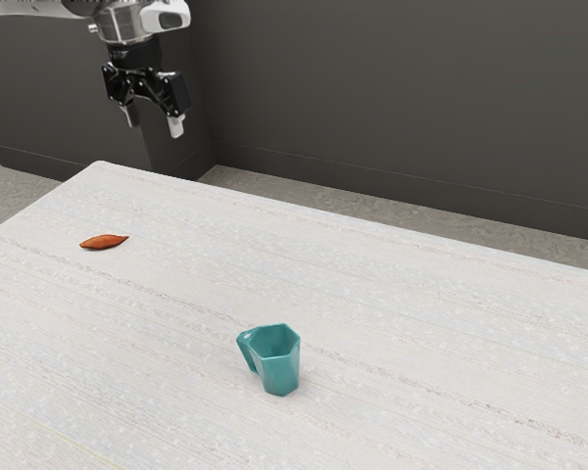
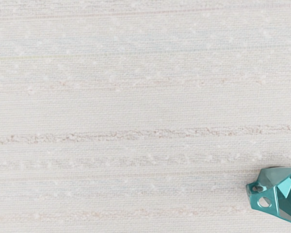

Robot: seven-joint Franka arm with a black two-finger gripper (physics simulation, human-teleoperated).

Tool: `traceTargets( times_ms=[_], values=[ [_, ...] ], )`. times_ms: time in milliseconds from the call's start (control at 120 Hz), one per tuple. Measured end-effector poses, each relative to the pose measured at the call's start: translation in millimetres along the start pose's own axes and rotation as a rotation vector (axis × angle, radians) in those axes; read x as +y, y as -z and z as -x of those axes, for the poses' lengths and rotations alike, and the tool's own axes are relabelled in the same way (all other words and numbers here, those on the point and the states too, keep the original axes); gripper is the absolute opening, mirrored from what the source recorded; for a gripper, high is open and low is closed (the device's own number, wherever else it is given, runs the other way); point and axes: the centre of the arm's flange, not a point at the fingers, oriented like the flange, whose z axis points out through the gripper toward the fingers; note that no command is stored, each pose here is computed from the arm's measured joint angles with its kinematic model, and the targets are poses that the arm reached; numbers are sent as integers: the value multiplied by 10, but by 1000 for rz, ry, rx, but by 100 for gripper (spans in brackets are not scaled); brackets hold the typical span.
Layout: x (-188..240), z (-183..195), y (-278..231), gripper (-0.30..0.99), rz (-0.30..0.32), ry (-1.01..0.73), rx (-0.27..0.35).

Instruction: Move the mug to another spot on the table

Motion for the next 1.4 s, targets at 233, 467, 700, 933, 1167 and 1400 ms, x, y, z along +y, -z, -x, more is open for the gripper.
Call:
traceTargets(
  times_ms=[233,467,700,933,1167,1400],
  values=[
    [182,-37,172,69,-9,-33,47],
    [193,-40,108,69,-26,-52,31],
    [341,133,-331,69,0,-141,-117],
    [384,598,-1234,69,28,-386,-150],
    [662,878,-2117,69,19,-812,-73],
    [634,866,-2551,69,57,-1034,28]
  ],
)
